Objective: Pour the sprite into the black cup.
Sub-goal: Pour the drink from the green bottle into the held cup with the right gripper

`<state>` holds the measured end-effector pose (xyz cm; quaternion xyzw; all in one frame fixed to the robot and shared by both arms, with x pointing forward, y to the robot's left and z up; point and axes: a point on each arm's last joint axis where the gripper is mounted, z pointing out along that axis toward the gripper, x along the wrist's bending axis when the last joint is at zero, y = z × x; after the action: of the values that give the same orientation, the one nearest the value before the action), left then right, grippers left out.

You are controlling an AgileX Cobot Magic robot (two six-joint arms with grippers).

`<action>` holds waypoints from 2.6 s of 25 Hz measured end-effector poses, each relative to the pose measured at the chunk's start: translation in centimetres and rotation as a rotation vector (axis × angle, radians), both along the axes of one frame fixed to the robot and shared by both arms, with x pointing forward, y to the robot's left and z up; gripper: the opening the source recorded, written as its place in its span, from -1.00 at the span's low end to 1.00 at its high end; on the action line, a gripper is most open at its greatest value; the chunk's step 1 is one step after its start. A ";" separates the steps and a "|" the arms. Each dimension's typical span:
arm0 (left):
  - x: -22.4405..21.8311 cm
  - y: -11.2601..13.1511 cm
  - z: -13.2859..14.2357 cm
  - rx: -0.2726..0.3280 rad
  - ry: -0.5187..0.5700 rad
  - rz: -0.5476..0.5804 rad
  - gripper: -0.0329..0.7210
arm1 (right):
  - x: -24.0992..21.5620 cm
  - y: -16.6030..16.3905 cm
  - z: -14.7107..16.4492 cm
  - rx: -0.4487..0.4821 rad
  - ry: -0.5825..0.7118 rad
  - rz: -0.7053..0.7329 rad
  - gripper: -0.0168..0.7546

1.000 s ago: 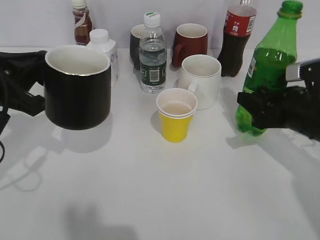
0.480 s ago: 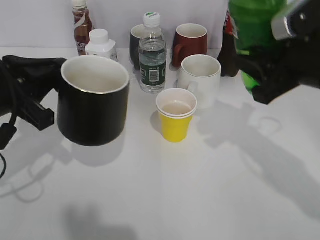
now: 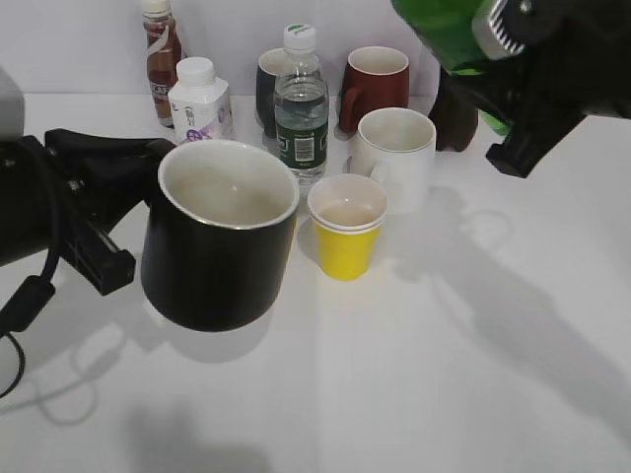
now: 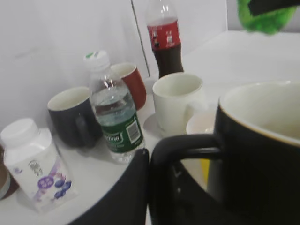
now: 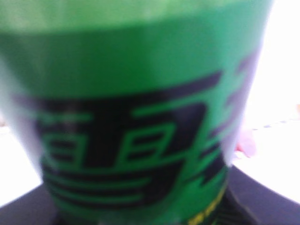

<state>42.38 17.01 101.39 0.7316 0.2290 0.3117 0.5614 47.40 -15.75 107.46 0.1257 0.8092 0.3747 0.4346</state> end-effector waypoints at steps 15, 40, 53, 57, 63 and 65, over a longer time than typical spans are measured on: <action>1.3 -1.3 2.5 0.025 0.031 0.025 -0.78 | 1.1 0.4 -2.2 -0.292 -0.062 0.095 0.05; 0.2 -3.7 1.2 0.077 0.084 -0.075 -0.78 | 1.6 -0.2 -1.7 -0.633 -0.219 0.167 0.05; 0.6 -4.1 0.5 0.081 0.101 -0.080 -0.78 | 1.7 -0.2 -1.6 -0.699 -0.272 0.204 0.05; 0.6 -4.1 0.5 0.080 0.101 -0.082 -0.78 | 1.7 -0.2 -1.6 -0.721 -0.288 0.214 0.05; 0.6 -4.1 0.5 0.080 0.101 -0.081 -0.78 | 1.7 -0.2 -1.5 -0.765 -0.317 0.234 0.05; 0.6 -4.1 0.5 0.080 0.101 -0.081 -0.78 | 1.7 -0.2 -1.5 -0.775 -0.324 0.239 0.05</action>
<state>42.98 12.87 101.88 0.7770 0.2145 0.2601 0.5317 49.10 -15.92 105.96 -0.2016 0.8203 0.1060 0.5247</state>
